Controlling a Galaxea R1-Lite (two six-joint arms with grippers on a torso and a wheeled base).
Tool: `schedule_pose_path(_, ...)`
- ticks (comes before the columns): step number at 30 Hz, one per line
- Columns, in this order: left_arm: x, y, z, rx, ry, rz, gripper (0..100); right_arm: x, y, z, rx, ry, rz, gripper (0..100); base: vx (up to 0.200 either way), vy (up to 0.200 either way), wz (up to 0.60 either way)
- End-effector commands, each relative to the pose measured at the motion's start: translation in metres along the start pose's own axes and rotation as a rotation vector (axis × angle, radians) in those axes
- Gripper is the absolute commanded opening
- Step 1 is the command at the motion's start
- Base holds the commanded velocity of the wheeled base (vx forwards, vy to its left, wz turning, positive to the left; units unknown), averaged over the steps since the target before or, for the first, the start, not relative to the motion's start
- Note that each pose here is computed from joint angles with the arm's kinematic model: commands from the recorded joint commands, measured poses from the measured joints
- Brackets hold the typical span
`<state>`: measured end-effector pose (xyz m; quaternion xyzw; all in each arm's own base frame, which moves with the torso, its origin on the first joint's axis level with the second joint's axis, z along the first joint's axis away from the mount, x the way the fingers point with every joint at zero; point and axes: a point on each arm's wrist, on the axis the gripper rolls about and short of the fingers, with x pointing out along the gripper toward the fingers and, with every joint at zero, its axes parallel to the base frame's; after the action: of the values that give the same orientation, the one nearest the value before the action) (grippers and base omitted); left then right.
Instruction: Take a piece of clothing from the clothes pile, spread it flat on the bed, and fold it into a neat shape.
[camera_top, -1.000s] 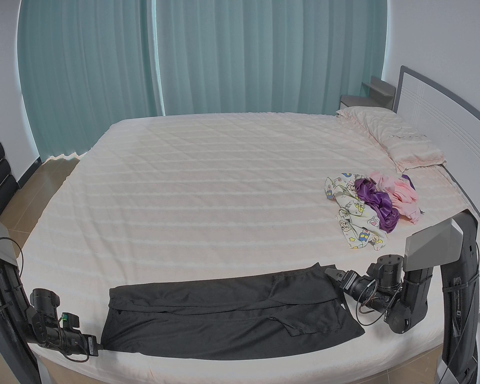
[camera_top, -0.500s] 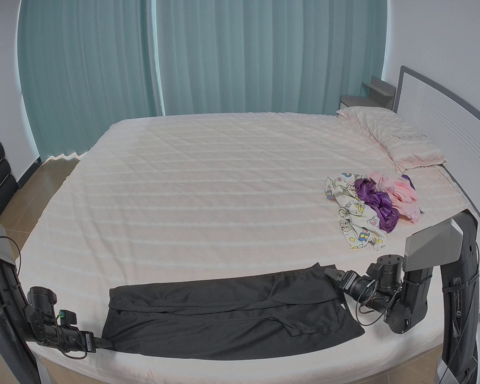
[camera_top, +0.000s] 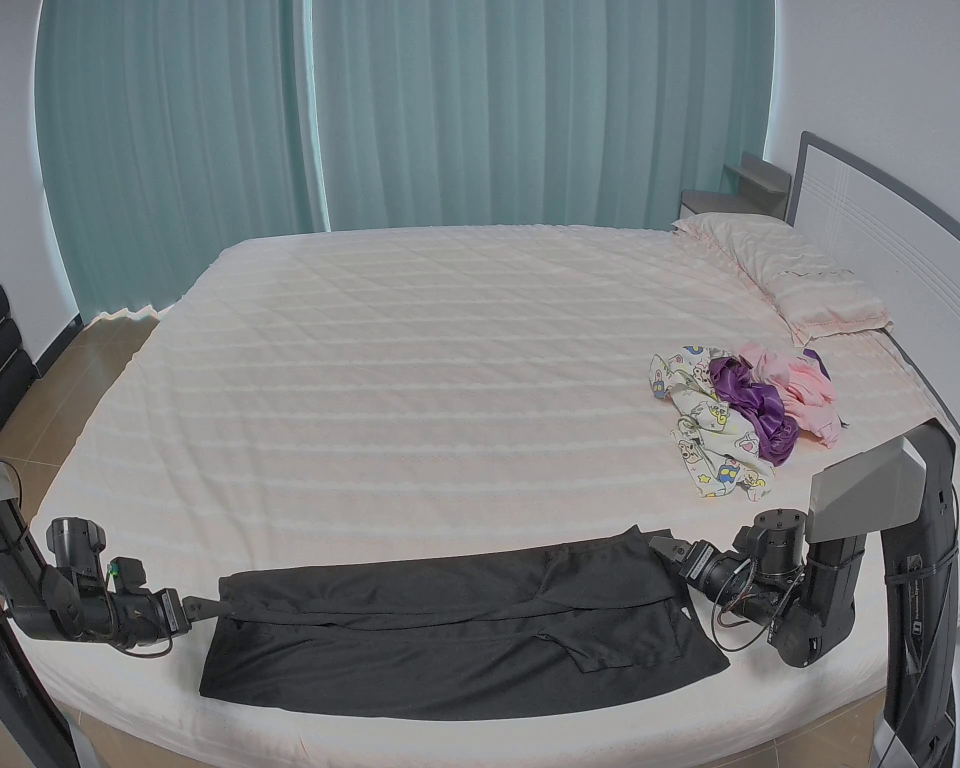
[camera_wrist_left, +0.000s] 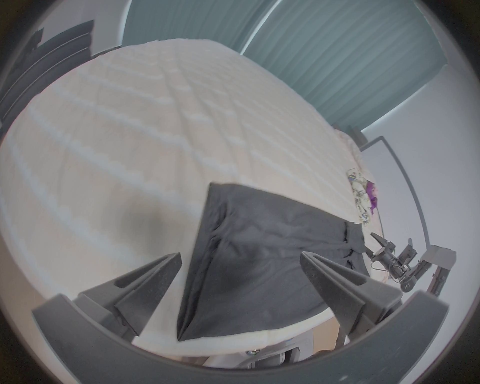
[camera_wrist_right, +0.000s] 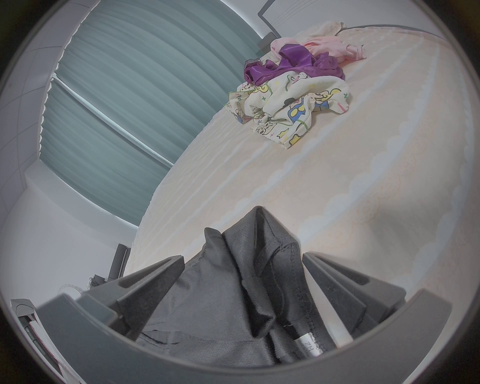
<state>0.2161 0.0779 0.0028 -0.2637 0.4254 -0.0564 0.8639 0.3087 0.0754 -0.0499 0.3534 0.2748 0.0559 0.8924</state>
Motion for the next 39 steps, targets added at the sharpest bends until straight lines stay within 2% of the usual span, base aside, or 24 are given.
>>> schedule_pose_path(1,0.016,-0.010,0.017,0.064,-0.013,-0.058,100,0.000,0.000,0.000,-0.001,-0.008,0.006,100,0.000,0.000,0.00)
schedule_pose_path(10,0.051,0.004,0.022,0.124,0.009,0.008,100,0.000,0.001,0.001,-0.003,-0.010,0.008,100,0.000,0.000,0.00)
schedule_pose_path(21,0.063,0.006,0.018,0.207,0.040,0.010,100,0.001,0.001,0.000,-0.003,-0.008,0.008,100,0.000,0.000,0.00)
schedule_pose_path(27,0.075,0.010,0.016,0.223,0.062,0.060,100,0.001,0.001,0.001,-0.003,-0.009,0.007,100,0.000,0.000,0.00)
schedule_pose_path(39,0.076,0.003,0.014,0.263,0.047,0.007,100,0.001,0.000,0.001,-0.003,-0.009,0.007,100,0.000,0.000,0.00)
